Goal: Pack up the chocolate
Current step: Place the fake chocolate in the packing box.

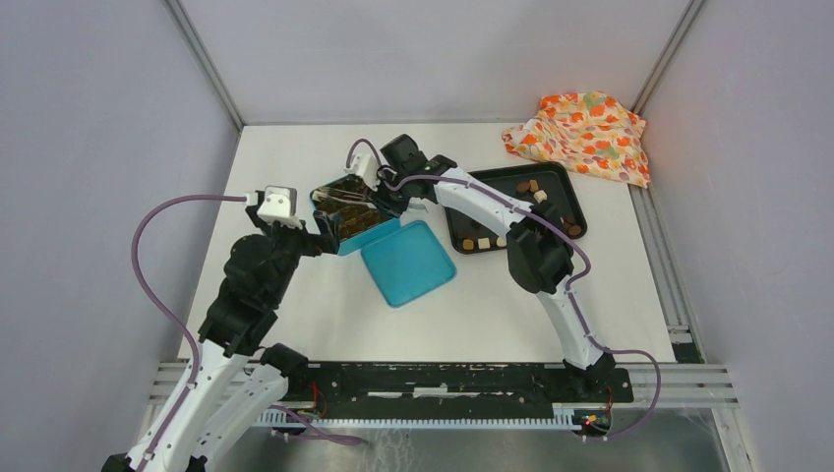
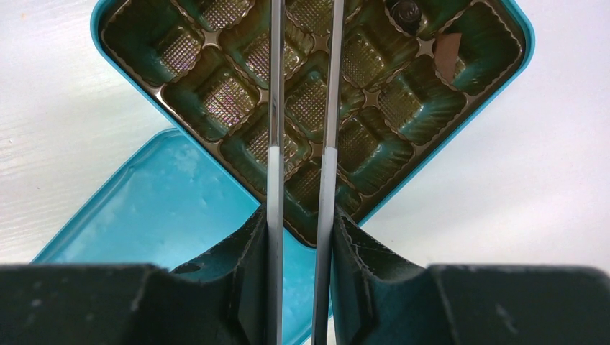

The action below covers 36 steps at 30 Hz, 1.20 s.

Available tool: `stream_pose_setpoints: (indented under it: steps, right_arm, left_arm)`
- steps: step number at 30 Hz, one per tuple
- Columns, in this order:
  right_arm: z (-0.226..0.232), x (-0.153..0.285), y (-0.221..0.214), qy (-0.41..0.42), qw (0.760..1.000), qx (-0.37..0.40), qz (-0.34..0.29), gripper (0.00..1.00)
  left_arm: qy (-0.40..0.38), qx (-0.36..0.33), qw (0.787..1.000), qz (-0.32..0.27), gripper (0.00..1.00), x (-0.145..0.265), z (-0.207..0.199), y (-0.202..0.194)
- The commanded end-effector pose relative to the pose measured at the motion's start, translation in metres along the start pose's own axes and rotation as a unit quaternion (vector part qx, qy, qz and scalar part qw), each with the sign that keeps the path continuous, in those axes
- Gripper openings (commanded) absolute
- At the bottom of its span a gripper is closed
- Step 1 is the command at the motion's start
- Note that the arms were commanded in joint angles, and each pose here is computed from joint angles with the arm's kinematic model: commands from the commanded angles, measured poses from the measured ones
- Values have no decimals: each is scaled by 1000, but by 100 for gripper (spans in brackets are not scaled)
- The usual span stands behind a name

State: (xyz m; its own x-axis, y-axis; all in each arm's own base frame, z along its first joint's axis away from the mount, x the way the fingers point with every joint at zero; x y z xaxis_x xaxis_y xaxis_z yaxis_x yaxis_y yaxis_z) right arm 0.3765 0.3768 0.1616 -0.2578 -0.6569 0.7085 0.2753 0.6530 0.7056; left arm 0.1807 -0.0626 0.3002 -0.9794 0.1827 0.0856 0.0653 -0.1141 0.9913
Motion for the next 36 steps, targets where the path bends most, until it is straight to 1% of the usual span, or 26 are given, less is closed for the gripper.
stream_pose_setpoints:
  steps: [1,8,13,26,36]
  right_arm:
    - [-5,8,30,-22,998,13,-51,21]
    - [-4,6,29,-21,998,14,-49,27]
    - [-4,3,28,-21,999,14,-47,28]
    - [-4,3,28,-23,999,15,-46,36]
    - [-3,4,28,-22,999,17,-46,39]
  left_arm:
    - [4,4,1000,-20,100,-1,2,7]
    - [4,4,1000,-20,100,-1,1,7]
    - [4,4,1000,-21,100,-1,2,8]
    - [4,4,1000,-21,100,-1,2,8]
    - [4,4,1000,-21,100,-1,2,7]
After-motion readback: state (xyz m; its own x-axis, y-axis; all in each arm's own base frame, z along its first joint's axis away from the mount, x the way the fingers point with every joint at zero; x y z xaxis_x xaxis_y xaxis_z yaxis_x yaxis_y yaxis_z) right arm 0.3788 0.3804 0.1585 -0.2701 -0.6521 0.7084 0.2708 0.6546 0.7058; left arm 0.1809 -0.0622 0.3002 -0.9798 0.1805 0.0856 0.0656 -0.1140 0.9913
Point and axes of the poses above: each gripper's point midway between its finger pads, its own x axis back along the fingers, its own z axis along the line the jaws close on, y = z × x, the point moved 8 cm from there along x, back along the fingers, and after that the axes turned 9 degrees about -x, right-handed, at the moved point
